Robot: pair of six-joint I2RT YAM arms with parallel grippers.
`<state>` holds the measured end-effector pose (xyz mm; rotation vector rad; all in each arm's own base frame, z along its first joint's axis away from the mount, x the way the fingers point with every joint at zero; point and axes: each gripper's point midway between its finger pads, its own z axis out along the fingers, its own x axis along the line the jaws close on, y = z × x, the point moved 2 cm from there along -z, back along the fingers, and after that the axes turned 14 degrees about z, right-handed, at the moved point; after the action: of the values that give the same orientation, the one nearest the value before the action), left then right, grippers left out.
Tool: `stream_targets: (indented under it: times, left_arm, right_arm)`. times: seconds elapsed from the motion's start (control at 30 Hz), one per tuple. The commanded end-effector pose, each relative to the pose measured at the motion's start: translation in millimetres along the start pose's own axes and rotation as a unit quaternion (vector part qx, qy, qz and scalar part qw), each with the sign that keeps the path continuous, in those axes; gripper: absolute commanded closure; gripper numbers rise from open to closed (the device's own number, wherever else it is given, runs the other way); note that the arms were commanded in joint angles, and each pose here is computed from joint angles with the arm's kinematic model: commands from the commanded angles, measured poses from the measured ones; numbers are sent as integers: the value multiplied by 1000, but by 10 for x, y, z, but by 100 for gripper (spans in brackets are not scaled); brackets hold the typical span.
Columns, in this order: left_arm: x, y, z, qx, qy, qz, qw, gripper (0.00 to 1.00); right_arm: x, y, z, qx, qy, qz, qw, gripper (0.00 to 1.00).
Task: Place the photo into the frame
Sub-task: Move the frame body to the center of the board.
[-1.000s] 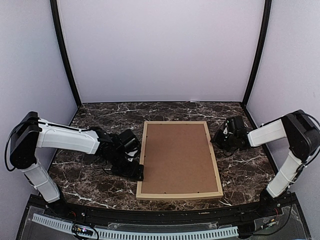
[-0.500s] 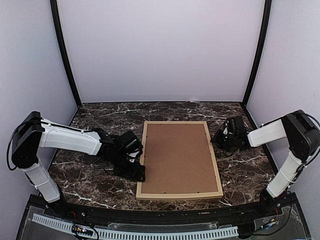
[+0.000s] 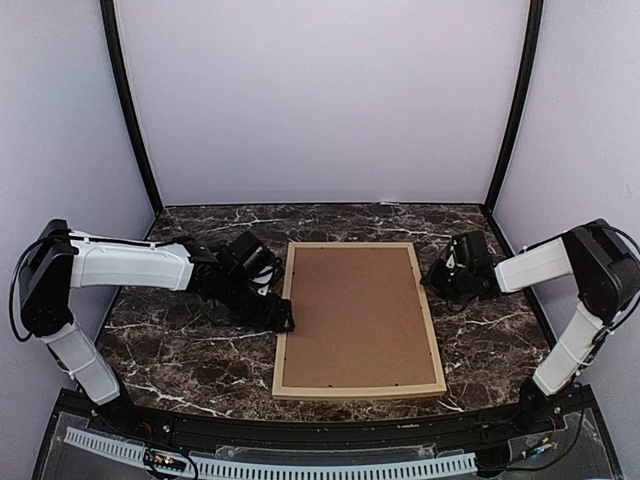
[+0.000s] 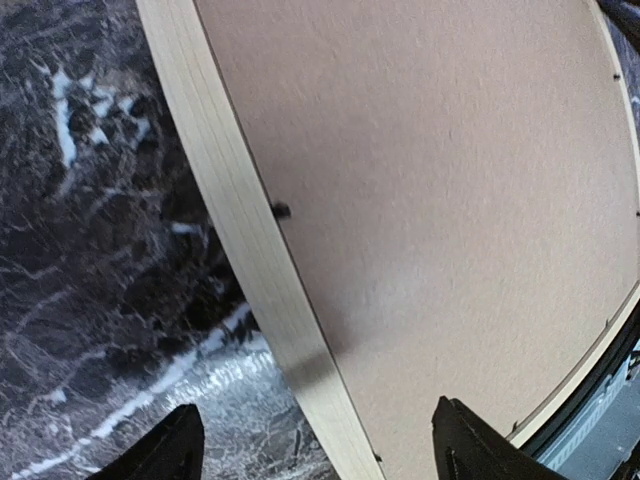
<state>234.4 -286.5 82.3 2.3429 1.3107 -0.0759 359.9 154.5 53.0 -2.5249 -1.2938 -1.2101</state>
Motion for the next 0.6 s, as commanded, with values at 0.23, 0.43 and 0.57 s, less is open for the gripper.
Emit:
stream_targets:
  times: [0.23,0.43,0.57]
  left_arm:
    - [355,654,20,-60,-2,0,998,31]
    - [572,839,233,-51,13,-6,999,35]
    - [686,900,336,-45,24,-8,999,41]
  right_arm:
    - [-165,-258,107,64,-50,-20,996,85]
    - [-155,-285,138,71,-51,-24,996,83]
    - [-152,-302,136,75,-53,-29,995,79]
